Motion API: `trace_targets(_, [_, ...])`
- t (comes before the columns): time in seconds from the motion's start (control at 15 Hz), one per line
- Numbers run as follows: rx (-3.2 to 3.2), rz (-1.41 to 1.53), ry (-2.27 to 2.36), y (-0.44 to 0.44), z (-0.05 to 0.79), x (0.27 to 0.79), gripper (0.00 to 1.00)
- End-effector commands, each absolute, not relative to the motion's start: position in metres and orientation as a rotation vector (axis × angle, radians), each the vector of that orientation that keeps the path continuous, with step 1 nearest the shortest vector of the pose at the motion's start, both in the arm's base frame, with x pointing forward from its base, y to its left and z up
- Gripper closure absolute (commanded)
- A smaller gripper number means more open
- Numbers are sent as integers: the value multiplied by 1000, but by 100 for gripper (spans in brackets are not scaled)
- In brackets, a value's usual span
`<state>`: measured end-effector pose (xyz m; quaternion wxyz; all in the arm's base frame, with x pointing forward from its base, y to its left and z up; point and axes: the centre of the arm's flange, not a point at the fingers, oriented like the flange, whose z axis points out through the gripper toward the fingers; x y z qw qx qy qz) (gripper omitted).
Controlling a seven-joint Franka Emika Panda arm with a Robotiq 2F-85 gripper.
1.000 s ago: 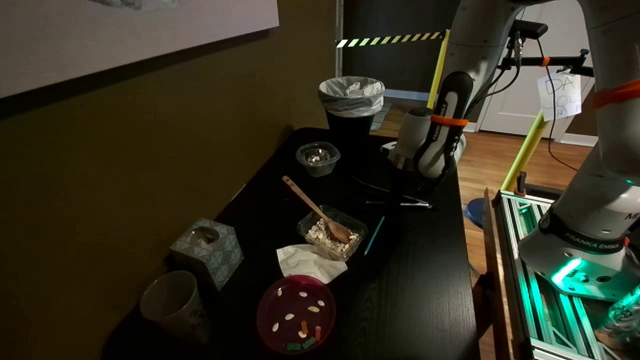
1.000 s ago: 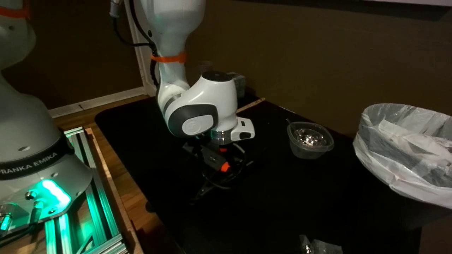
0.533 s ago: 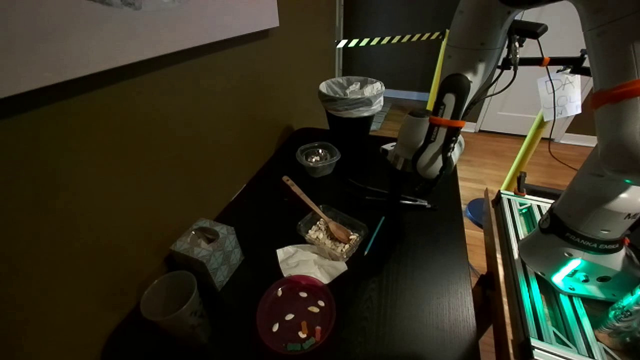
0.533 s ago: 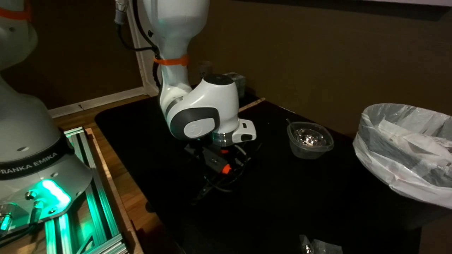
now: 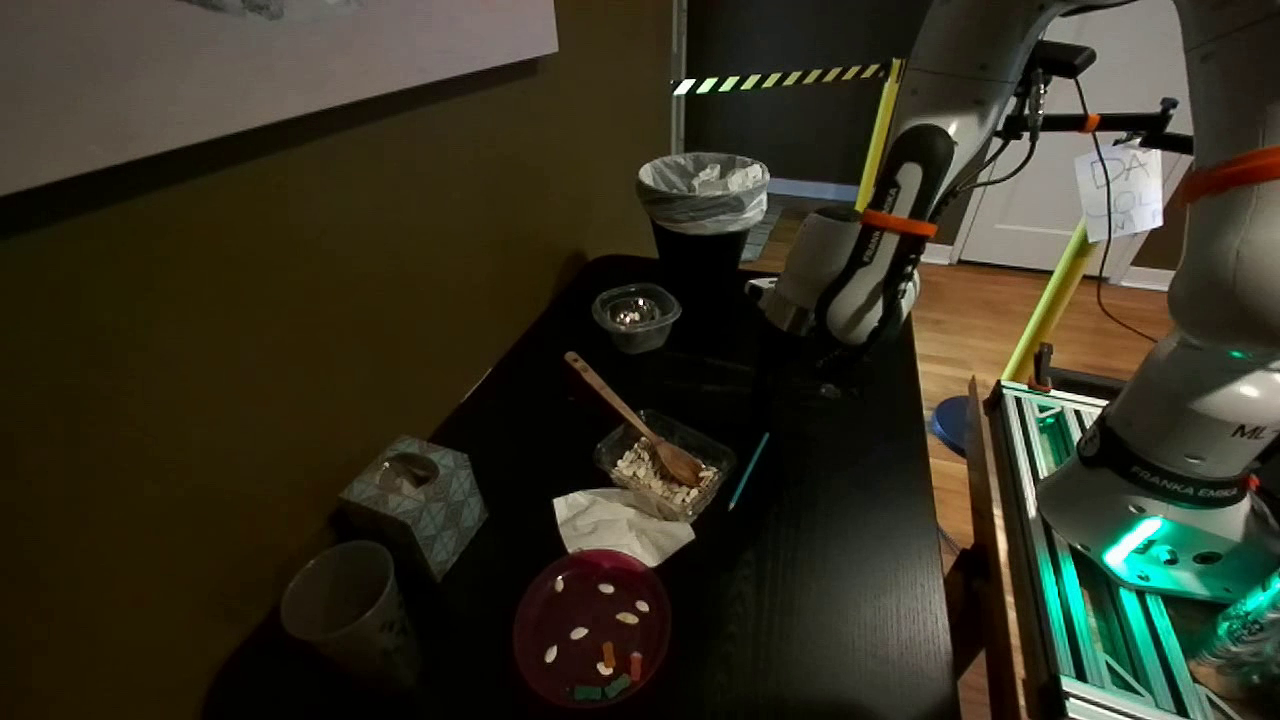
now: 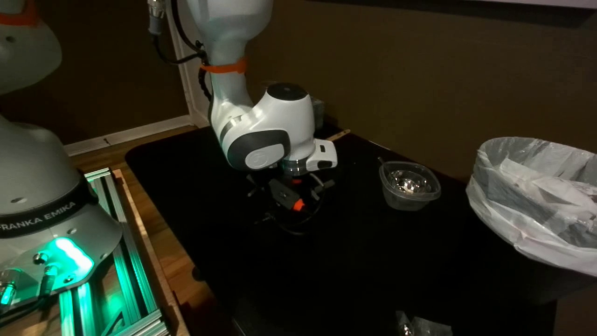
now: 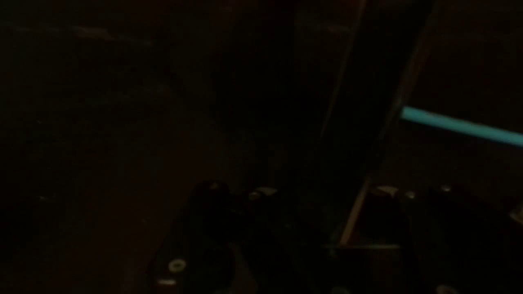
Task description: Put the tongs in the box on the left
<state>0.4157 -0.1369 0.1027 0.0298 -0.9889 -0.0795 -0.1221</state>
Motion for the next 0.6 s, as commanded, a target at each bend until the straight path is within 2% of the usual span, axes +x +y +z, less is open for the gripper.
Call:
trace_targets(0.0, [-2908,-545,-124,-135,153,421,100])
trace_targets(0.53, [-2671,-915,91,-142,208,436,100])
